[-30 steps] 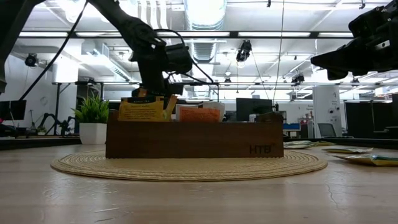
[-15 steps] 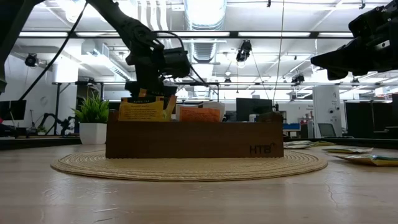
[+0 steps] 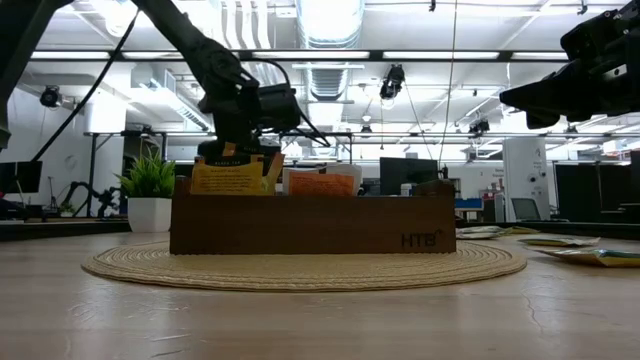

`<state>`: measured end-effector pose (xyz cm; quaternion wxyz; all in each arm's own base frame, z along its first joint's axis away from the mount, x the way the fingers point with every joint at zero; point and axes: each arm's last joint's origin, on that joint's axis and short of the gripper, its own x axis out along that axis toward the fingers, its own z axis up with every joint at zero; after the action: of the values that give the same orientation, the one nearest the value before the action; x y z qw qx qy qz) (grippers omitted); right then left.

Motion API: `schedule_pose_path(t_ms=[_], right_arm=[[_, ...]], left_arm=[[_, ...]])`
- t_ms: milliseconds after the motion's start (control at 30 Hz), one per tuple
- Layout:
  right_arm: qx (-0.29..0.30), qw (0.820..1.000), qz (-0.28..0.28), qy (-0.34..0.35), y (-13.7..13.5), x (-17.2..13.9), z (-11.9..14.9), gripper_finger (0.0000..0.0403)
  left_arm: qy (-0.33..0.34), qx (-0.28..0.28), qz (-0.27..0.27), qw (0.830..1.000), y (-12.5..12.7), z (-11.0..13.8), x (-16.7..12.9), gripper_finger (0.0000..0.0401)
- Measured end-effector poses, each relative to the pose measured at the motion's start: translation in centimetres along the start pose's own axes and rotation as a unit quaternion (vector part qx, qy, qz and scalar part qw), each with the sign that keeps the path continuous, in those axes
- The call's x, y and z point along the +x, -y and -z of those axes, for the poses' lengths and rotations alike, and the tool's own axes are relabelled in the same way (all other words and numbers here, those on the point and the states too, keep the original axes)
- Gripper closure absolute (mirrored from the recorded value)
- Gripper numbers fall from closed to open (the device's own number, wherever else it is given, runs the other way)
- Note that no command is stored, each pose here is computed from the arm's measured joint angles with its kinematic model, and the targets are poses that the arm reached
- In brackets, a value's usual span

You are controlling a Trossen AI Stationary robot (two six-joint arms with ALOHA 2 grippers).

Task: Pick & Place Tea
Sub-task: Put the left orange tea sachet into the mid section of the wooden organizer

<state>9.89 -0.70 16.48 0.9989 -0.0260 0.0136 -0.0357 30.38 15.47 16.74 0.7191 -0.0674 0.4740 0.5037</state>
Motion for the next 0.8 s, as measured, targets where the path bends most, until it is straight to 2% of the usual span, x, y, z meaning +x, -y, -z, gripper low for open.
schedule_pose_path(t_ms=[233, 533, 667, 800], right_arm=[[0.0, 1.0, 0.0, 0.0, 0.0, 0.0, 0.0, 0.0394], [0.0, 1.0, 0.0, 0.0, 0.0, 0.0, 0.0, 0.0394], [0.0, 1.0, 0.0, 0.0, 0.0, 0.0, 0.0, 0.0394], [0.0, 1.0, 0.0, 0.0, 0.0, 0.0, 0.0, 0.0394]], left_arm=[[-0.026, -0.005, 0.022, 0.999, 0.2, 0.1, 2.5, 0.006], [-0.028, -0.001, 0.014, 1.0, 0.6, -0.4, 3.3, 0.0065], [-0.036, -0.014, 0.005, 0.999, 0.7, -0.2, 3.5, 0.0083], [-0.039, -0.014, 0.003, 0.999, 0.7, -0.1, 3.5, 0.0123]])
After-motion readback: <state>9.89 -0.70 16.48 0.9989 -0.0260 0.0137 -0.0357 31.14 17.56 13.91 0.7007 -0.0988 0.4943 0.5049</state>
